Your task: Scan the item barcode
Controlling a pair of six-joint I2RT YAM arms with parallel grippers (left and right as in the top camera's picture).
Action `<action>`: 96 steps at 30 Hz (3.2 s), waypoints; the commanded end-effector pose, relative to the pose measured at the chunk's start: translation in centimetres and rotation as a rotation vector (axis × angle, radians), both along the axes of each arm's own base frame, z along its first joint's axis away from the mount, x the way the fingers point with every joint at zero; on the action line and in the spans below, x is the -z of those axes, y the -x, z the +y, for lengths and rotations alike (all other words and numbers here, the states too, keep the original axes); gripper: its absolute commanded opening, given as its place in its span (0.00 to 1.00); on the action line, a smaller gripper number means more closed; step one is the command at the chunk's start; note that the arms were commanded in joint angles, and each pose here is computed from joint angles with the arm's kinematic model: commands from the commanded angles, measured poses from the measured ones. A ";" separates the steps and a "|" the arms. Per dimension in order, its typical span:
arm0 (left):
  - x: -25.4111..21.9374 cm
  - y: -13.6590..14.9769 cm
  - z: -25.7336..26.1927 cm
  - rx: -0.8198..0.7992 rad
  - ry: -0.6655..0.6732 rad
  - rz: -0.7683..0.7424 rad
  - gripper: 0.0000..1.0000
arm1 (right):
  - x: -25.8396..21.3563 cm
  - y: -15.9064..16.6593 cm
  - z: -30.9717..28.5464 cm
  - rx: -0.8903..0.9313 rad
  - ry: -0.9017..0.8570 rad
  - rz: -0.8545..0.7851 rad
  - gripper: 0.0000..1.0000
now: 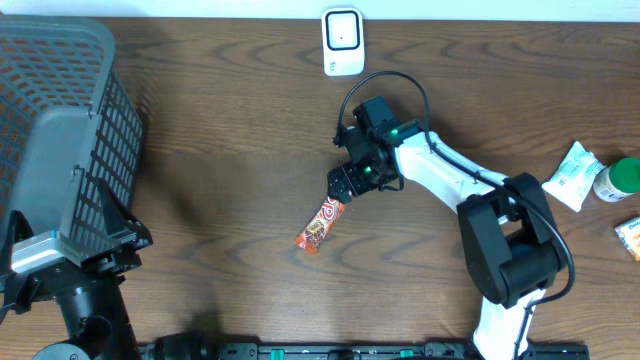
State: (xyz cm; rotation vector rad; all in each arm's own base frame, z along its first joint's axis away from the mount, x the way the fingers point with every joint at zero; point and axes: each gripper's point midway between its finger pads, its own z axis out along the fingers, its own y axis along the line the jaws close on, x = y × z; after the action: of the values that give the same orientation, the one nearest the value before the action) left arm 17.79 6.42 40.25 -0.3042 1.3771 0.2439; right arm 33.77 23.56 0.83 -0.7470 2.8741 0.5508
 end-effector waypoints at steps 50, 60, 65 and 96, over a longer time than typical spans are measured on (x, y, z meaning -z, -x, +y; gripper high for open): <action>0.1 -0.2 -0.7 0.042 0.003 -0.005 0.98 | -15.3 -0.6 -19.8 0.527 1.294 -0.518 0.01; -0.1 -0.4 -1.5 0.085 0.001 -0.013 0.98 | -11.5 -1.6 -15.3 0.284 1.294 -0.516 0.01; -0.2 -0.4 -1.7 0.095 -0.001 -0.017 0.98 | -9.4 -0.6 -12.1 0.150 1.324 -0.538 0.01; -0.7 -0.9 -5.8 0.294 -0.111 -0.015 0.98 | -13.1 -3.3 -14.4 0.216 1.504 -0.790 0.01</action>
State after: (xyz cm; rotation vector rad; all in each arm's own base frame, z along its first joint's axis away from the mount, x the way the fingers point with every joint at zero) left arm 18.72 1.95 40.79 -0.1163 1.3792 0.0629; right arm 35.86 9.64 13.22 -0.5334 2.1334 -1.6445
